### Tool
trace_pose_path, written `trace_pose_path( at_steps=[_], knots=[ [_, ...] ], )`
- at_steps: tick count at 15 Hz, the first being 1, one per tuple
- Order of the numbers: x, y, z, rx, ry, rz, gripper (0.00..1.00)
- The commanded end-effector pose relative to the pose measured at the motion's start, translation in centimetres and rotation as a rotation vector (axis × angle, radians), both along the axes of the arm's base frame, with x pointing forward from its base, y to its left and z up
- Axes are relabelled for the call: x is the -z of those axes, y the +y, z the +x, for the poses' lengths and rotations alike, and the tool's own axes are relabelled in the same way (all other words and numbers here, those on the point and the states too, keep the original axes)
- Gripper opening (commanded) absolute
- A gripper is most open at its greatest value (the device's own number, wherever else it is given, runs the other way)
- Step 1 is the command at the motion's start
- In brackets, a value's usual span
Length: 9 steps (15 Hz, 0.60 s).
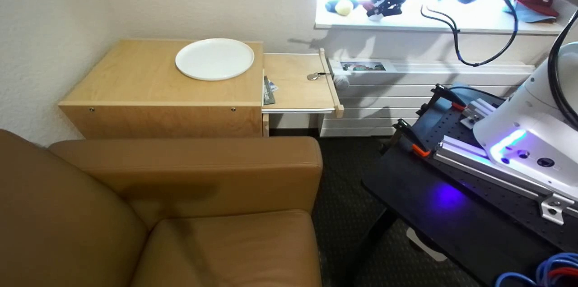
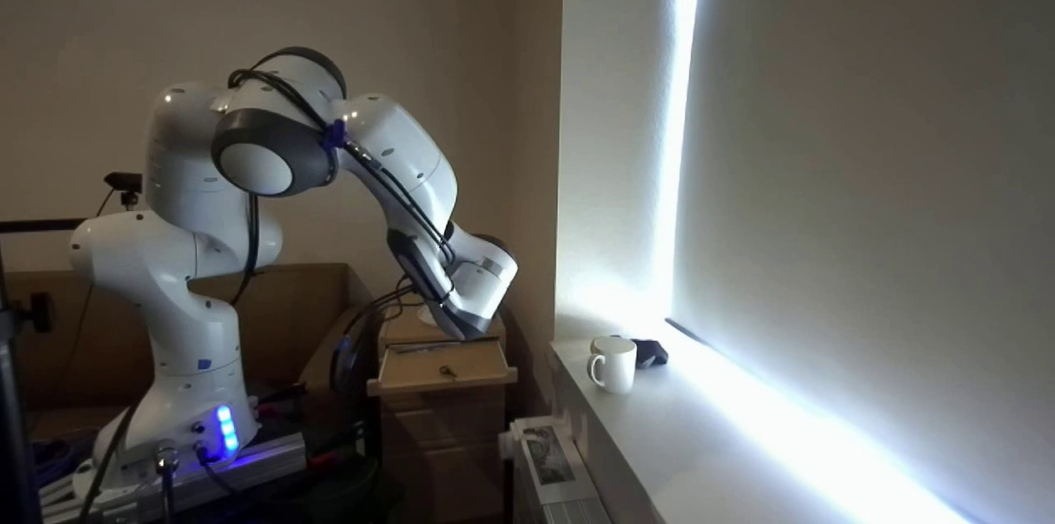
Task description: Put the screwdriver on the open drawer
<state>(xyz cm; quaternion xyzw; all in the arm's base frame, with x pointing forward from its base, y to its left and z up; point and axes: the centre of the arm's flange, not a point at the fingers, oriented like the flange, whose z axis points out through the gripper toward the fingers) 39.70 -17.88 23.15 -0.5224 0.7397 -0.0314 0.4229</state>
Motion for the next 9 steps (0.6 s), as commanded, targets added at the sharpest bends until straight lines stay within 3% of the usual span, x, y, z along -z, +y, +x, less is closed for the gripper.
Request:
trace_pose_path(
  at_steps=[1, 4, 5, 8, 9],
  knots=[
    [-0.7, 1.6, 0.0, -0.038, -0.004, -0.007, 0.33],
    [-1.8, 4.3, -0.1, -0.103, -0.004, -0.035, 0.33],
    [-1.9, 4.3, -0.2, -0.104, -0.002, -0.041, 0.08],
    [-0.5, 4.7, -0.2, -0.141, -0.057, -0.135, 0.08],
    [-2.0, 3.4, 1.2, -0.181, -0.087, -0.169, 0.08]
  ],
)
